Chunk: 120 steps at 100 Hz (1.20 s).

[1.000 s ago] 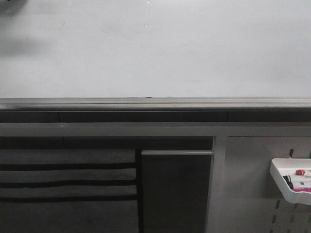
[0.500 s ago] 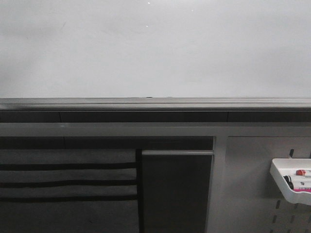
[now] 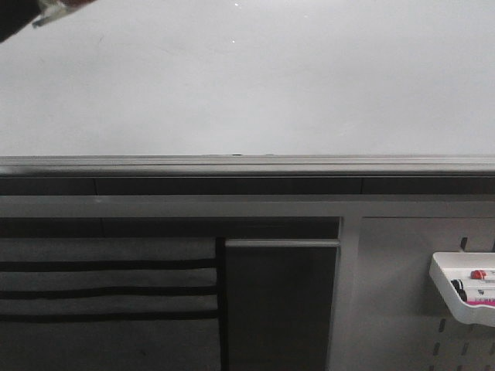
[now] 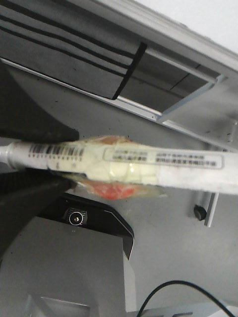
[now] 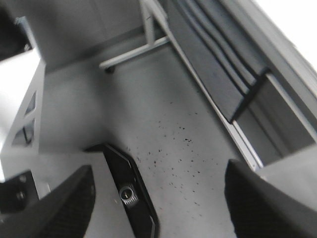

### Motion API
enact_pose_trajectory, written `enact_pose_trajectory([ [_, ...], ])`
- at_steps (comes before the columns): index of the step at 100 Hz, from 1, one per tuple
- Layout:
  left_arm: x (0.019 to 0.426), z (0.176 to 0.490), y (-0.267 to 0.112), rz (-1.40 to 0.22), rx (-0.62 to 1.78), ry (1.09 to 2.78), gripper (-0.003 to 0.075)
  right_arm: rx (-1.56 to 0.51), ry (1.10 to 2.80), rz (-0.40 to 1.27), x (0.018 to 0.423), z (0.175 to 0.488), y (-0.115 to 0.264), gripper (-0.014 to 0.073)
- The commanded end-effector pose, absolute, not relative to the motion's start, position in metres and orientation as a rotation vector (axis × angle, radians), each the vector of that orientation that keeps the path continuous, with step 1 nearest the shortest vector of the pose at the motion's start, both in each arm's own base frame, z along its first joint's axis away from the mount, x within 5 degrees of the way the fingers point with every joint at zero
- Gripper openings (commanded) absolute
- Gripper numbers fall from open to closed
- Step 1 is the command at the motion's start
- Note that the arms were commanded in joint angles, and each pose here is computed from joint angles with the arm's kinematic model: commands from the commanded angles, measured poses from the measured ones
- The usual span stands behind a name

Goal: Write number 3 on whiteboard

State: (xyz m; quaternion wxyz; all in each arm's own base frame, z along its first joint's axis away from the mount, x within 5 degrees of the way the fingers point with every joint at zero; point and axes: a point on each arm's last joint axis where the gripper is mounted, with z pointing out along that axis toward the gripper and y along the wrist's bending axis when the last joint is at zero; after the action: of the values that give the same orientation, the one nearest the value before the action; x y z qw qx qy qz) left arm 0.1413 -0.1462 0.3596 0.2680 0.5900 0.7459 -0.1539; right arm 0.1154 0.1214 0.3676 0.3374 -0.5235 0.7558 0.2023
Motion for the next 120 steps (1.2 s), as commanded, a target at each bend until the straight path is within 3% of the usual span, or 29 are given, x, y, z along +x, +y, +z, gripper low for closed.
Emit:
enact_pose_trajectory([
  [1, 0.135, 0.371, -0.152, -0.453, 1.582, 1.91, -0.0018, -1.448, 1.795, 0.518, 0.127, 0.381, 0.143, 0.0489],
  [42, 0.135, 0.369, -0.156, -0.406, 1.663, 1.785, -0.0018, -1.557, 1.664, 0.688, 0.163, 0.387, 0.212, 0.0479],
  [67, 0.135, 0.369, -0.156, -0.402, 1.662, 1.783, -0.0018, -1.537, 1.657, 0.691, 0.167, 0.387, 0.214, 0.033],
  [93, 0.135, 0.369, -0.156, -0.402, 1.662, 1.783, -0.0018, -1.525, 1.644, 0.715, 0.166, 0.389, 0.216, 0.0302],
  [120, 0.135, 0.37, -0.156, -0.401, 1.66, 1.781, -0.0018, -1.527, 1.642, 0.714, 0.166, 0.389, 0.216, 0.0132],
])
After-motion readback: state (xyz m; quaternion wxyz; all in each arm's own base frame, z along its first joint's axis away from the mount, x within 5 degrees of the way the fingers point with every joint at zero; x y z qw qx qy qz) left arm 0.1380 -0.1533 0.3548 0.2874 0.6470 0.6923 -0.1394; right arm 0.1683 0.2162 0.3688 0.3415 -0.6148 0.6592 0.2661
